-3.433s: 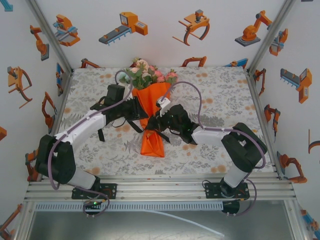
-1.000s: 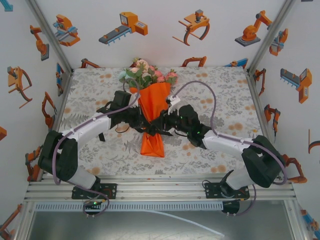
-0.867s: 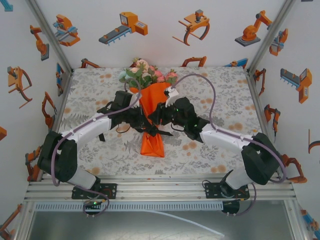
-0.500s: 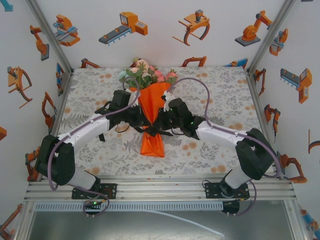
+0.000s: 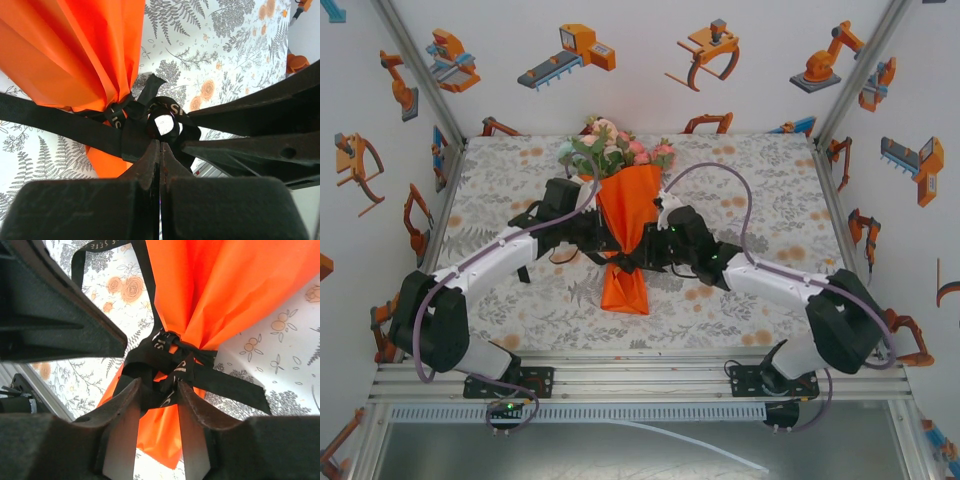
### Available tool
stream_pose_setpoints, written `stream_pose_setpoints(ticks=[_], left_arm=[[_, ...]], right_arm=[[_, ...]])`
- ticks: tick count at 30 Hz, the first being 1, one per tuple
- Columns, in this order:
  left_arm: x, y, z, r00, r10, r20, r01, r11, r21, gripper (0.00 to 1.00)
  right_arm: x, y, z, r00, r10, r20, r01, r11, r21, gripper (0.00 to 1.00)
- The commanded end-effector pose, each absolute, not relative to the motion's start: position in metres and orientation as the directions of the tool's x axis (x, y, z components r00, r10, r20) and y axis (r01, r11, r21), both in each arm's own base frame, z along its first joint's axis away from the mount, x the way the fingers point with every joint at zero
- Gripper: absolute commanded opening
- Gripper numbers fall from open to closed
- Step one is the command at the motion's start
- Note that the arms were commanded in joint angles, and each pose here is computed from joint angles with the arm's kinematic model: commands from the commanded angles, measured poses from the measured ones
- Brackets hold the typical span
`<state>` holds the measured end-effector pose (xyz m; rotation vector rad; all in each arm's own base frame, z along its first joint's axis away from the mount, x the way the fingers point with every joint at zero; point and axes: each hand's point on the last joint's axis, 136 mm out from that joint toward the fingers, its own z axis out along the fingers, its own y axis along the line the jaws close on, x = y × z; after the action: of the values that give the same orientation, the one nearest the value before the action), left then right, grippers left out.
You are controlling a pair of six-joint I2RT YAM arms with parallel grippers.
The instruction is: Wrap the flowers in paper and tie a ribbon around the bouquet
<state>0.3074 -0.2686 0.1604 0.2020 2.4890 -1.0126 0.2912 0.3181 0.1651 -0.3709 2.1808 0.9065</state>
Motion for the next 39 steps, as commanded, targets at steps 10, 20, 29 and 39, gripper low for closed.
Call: stream_pose_setpoints(ticks=[10,20,29,39], left_arm=[[0.306,-0.288,0.188,-0.860,0.050,-0.509,0.407,0.669,-0.622,0.11],[0.313,-0.289,0.180,-0.846,0.118,-0.520,0.427,0.733,-0.530,0.29],[0.303,-0.294,0.154,-0.880,0.210,-0.426,0.426,0.745,-0.513,0.27],[0.299,-0.304,0.143,-0.894,0.226,-0.388,0.420,0.723,-0.548,0.37]], right_arm=[[0.276,0.272,0.145,-0.723,0.190,-0.664,-0.382,0.692,0.613,0.36],[0.293,0.305,0.143,-0.723,0.239,-0.648,-0.426,0.585,0.691,0.25],[0.300,0.311,0.143,-0.708,0.254,-0.658,-0.441,0.569,0.694,0.15],[0.307,0.318,0.148,-0.697,0.251,-0.672,-0.462,0.560,0.688,0.13]])
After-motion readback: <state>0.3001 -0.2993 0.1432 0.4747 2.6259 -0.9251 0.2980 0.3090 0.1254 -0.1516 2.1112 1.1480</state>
